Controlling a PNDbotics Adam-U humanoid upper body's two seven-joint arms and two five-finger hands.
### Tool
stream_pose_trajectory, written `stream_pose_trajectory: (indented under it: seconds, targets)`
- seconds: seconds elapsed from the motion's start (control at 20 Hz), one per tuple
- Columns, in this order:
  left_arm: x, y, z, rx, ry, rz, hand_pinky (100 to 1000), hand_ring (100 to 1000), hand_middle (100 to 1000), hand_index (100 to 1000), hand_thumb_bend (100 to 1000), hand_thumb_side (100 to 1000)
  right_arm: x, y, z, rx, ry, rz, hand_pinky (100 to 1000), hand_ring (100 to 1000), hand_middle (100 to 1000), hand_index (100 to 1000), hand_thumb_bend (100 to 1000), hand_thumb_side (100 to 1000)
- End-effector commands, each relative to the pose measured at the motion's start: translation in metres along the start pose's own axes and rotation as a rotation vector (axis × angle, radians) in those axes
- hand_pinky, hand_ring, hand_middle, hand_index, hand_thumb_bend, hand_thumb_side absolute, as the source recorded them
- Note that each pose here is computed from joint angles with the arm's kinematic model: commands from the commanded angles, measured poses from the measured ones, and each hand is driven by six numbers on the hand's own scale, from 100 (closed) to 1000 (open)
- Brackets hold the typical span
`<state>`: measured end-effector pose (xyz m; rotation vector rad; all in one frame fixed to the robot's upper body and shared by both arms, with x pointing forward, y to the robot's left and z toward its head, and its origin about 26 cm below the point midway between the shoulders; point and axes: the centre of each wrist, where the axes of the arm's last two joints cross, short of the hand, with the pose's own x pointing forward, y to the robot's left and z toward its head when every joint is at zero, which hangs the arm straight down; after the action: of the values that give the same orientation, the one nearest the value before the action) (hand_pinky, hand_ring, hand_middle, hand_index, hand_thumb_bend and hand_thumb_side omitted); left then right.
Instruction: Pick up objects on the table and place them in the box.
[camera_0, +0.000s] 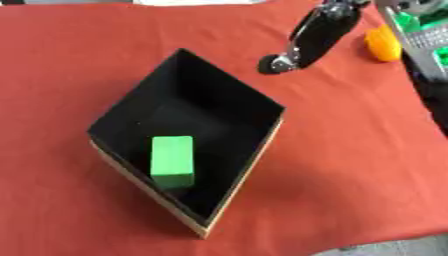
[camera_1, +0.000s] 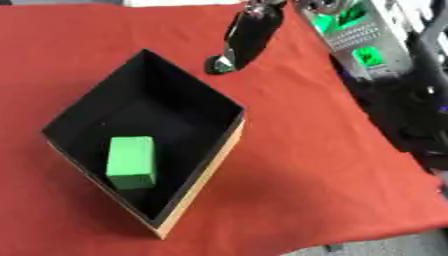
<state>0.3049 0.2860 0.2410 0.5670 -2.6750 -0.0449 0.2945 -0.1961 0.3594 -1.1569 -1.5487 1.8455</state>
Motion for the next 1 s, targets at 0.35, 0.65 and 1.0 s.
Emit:
stream_pose_trajectory:
  seconds: [0.35,0.65,1.0]
  targets:
    - [0.005,0.006,-0.007,-0.003,-0.034,-0.025,533,815,686,804,100,561,-0.053,0.018,0.045,0.073,0.412,-0.073,871,941,854,914,569,148]
    - [0.005,0.006,-0.009,-0.005,-0.042,-0.028,532,815,687,804,100,560,-0.069,0.032,0.062,0.169,0.584,-0.162,864,938,861,915,578,173]
    - [0.006,0.007,-0.010,-0.007,-0.048,-0.033,530,817,688,804,100,562,-0.102,0.043,0.067,0.228,0.755,-0.230,867,945,870,915,579,165]
